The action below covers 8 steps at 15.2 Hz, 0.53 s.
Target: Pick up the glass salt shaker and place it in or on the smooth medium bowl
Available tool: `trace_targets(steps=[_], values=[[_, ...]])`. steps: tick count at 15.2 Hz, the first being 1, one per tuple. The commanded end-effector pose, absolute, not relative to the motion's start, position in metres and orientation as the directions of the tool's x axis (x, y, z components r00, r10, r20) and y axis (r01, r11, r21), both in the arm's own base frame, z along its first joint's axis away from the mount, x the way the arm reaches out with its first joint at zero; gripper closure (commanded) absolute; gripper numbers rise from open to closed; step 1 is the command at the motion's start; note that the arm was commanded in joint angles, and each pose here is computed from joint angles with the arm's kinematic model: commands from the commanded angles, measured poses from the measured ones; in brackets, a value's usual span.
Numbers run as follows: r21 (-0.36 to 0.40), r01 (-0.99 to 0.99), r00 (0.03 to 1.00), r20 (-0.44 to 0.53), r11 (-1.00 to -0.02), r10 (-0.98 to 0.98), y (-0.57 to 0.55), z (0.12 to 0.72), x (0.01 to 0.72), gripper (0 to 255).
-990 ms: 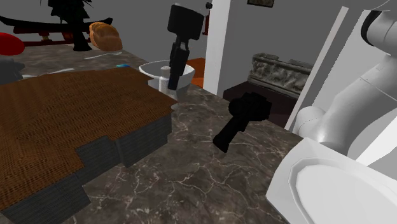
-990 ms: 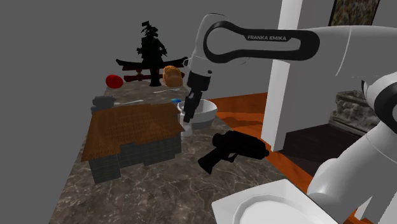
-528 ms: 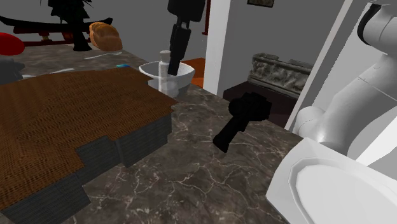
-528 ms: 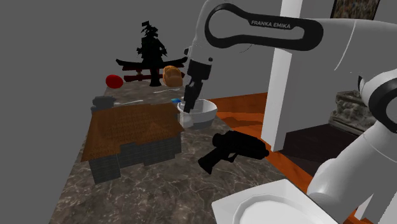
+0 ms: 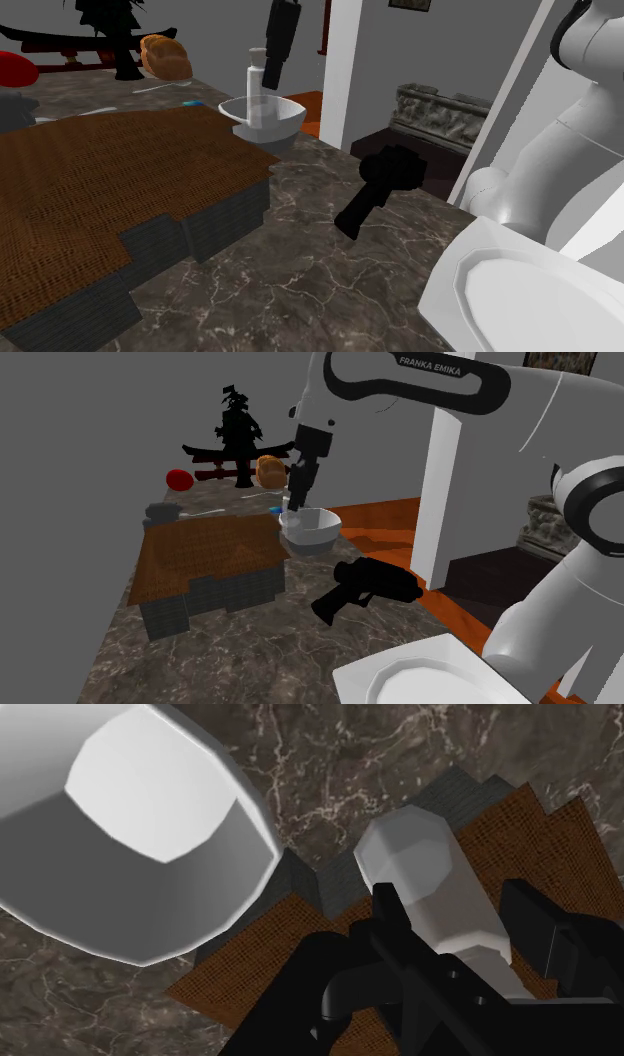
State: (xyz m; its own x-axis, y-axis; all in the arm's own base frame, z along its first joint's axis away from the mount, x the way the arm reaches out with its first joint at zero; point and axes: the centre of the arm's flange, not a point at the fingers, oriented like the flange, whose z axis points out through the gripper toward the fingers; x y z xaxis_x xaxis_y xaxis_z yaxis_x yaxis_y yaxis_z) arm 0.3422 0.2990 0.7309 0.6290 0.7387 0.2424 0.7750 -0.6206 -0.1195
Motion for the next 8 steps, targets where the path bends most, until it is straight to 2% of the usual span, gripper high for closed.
trace_targets(steps=[1,8], values=[[-0.12,0.775,0.629,0.242,-0.621,0.739,0.299,0.741,0.341,255],[-0.12,0.775,0.629,0.242,-0.621,0.739,0.299,0.775,0.341,255]])
